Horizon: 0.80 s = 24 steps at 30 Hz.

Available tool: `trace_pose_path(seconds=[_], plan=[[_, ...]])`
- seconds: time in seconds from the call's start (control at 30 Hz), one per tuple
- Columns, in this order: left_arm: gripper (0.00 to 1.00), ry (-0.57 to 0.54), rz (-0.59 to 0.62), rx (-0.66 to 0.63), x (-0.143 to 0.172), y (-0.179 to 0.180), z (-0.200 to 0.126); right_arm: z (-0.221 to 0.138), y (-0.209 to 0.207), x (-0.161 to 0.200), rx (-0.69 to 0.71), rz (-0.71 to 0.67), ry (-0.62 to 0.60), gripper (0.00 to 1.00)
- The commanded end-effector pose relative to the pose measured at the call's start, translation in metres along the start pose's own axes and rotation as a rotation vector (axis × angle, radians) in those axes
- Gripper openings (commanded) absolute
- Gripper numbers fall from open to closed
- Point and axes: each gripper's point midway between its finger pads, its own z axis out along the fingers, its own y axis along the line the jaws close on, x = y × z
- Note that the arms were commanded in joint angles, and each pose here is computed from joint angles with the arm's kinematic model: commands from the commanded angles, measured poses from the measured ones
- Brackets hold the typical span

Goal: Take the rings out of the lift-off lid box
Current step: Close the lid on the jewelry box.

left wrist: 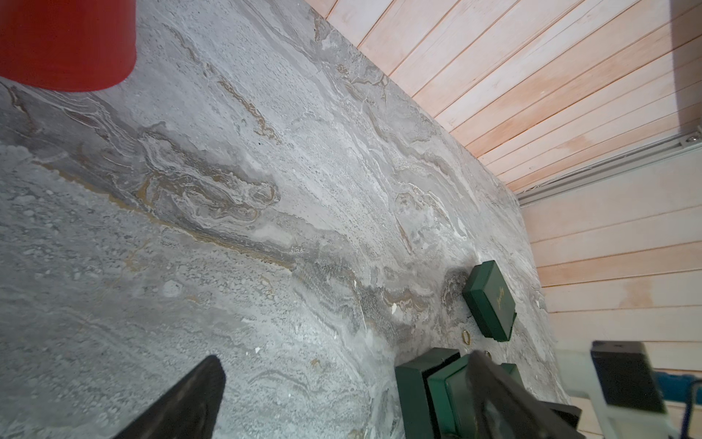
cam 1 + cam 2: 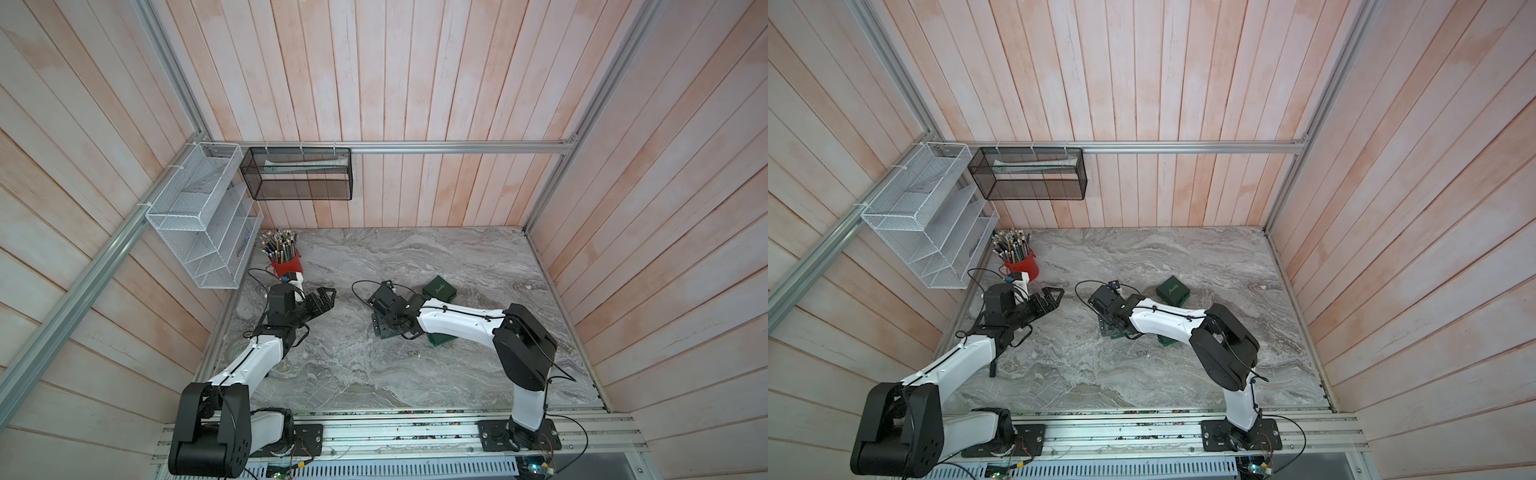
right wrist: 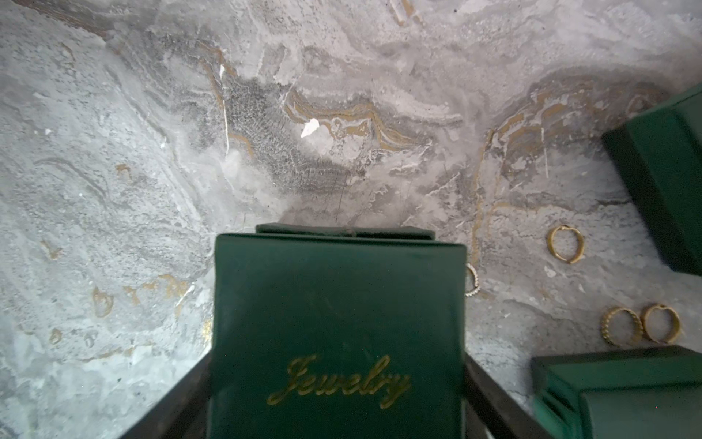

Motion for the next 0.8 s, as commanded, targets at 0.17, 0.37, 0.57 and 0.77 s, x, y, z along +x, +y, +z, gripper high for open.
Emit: trace_pose_path(seconds=[0.17, 0.37, 0.57, 0.77], plan=[[1.00, 0.011, -0.003, 0.016, 0.005, 0.001, 0.002, -0.003, 0.005, 0.002, -0.021, -0.031, -0.006, 0.84], [1.00, 0.013, -0.006, 0.019, 0.005, 0.001, 0.003, -0.001, 0.004, 0.005, -0.015, -0.035, 0.002, 0.85], [1.00, 0.019, -0.010, 0.021, 0.006, 0.001, 0.004, 0.004, 0.000, 0.012, 0.000, -0.042, 0.018, 0.86], [1.00, 0.020, -0.011, 0.023, 0.007, 0.001, 0.004, 0.006, 0.001, 0.011, 0.004, -0.051, 0.019, 0.87]])
